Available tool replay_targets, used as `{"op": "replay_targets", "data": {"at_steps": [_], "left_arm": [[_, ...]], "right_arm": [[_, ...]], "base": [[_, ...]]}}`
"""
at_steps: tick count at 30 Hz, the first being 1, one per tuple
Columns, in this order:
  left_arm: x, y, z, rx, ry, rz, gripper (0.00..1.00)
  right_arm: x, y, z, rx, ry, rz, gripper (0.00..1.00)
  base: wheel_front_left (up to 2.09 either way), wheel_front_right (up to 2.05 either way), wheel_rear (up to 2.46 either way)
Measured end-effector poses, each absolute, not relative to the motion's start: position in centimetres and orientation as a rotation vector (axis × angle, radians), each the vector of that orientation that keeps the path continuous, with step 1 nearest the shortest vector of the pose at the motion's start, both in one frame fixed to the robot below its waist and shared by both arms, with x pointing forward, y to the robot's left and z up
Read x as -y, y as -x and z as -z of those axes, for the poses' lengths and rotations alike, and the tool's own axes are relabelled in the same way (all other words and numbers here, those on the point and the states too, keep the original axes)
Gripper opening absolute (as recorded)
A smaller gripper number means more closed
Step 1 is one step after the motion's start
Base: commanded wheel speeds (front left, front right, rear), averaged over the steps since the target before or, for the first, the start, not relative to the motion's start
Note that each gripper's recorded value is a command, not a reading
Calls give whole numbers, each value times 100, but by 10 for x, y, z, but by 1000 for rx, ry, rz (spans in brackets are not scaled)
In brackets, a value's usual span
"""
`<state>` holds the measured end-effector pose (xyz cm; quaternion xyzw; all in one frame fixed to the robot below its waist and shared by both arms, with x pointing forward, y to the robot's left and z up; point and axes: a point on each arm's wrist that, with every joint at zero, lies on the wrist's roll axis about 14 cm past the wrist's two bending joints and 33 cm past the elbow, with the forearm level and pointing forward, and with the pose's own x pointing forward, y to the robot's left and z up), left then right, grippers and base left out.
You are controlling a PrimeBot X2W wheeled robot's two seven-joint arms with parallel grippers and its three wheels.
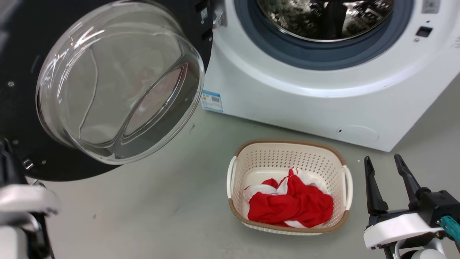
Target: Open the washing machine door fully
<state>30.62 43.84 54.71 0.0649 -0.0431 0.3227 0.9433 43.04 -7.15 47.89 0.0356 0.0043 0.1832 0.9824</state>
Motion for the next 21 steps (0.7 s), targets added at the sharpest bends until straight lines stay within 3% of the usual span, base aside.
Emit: {"op": "replay_targets", "data": {"at_steps": [13, 14, 15, 16, 17, 21], "left_arm": [[-308, -321, -519, 104, -2, -380, 0], [-300, -325, -518, 103, 5, -352, 4], [-292, -328, -517, 103, 15, -325, 27], [-282, -332, -516, 101, 24, -296, 60], [-274, -336, -515, 100, 31, -271, 100], [-248, -352, -519, 113, 33, -193, 100]], "right_arm": [[107, -407, -503, 59, -71, -275, 100], [110, -405, -504, 60, -70, -268, 100], [113, -403, -505, 62, -71, -260, 100], [116, -402, -506, 66, -73, -251, 100], [119, -400, -507, 70, -72, -242, 100], [131, -394, -512, 83, -70, -208, 100]], "base": [[0, 0, 0], [0, 0, 0], [0, 0, 0], [0, 0, 0], [0, 0, 0], [0, 0, 0]]}}
